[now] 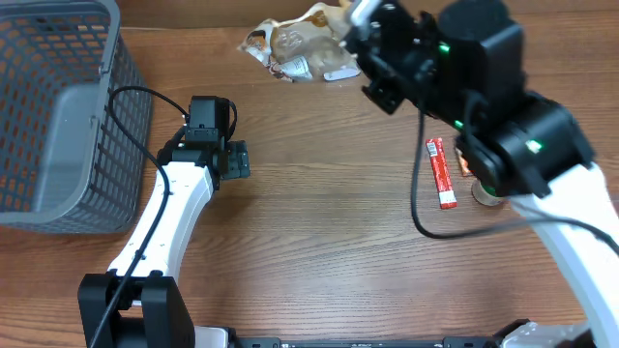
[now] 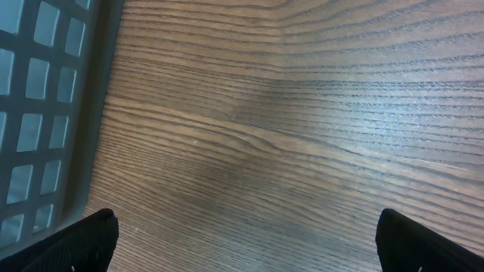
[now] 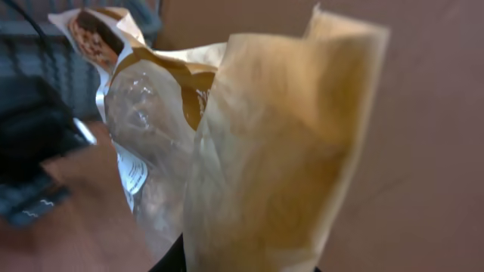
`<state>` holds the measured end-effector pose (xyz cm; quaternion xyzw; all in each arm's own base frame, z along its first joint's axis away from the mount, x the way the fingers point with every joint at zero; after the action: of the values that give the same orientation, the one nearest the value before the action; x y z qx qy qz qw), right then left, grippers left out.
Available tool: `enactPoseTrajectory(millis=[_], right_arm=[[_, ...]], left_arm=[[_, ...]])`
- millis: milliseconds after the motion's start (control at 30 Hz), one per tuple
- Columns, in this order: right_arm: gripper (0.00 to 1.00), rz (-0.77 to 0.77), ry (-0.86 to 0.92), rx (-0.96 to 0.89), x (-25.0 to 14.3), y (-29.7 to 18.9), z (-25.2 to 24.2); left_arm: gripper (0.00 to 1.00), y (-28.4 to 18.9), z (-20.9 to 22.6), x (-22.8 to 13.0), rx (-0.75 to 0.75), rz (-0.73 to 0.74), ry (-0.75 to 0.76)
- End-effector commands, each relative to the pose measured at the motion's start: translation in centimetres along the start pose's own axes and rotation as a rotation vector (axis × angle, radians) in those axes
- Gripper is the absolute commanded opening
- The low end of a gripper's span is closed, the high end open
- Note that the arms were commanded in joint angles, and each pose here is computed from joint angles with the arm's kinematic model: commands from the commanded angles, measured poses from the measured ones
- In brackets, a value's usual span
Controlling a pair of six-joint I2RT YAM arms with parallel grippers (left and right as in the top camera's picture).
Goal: Scan the item barcode
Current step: 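Lift the snack bag with the right gripper toward the white scanner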
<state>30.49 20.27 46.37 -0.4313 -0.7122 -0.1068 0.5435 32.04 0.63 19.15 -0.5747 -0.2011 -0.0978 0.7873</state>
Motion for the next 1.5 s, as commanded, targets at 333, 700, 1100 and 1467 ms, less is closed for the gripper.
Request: enactPoseTrajectory(millis=[333,700,1100,1467], right_arm=[[0.04,0.218,-0.409,-0.317,-6.2,14.0,-2.1],[0.04,0.165,-0.431,-0.563,-12.1,23.5,-2.4],[0.04,0.162,-0.406,-0.665,-17.0,27.4,-1.8],[0.04,0.289,-0.418,-0.628,-18.8,27.9,-0.9]], left_arm=[[1.00,-0.5,0.3,0.4,0.015,-0.023,0.008],[1.00,-0.5,0.3,0.4,0.015,-0.023,0.009],[1.00,-0.5,0.3,0.4,0.015,-0.023,0.009],[1.00,-0.5,0.3,0.4,0.015,-0.023,0.009]])
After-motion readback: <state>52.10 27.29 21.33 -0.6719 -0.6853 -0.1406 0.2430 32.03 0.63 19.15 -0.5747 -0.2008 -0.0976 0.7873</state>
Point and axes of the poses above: each gripper's point midway between its finger pads, its own y axis out along the fingers, its own z axis along the line the jaws close on, x = y × z, the point moved 10 cm from there along -y, back along the fingers, and after that the axes turned 2 degrees about y, right-handed, at the moved point
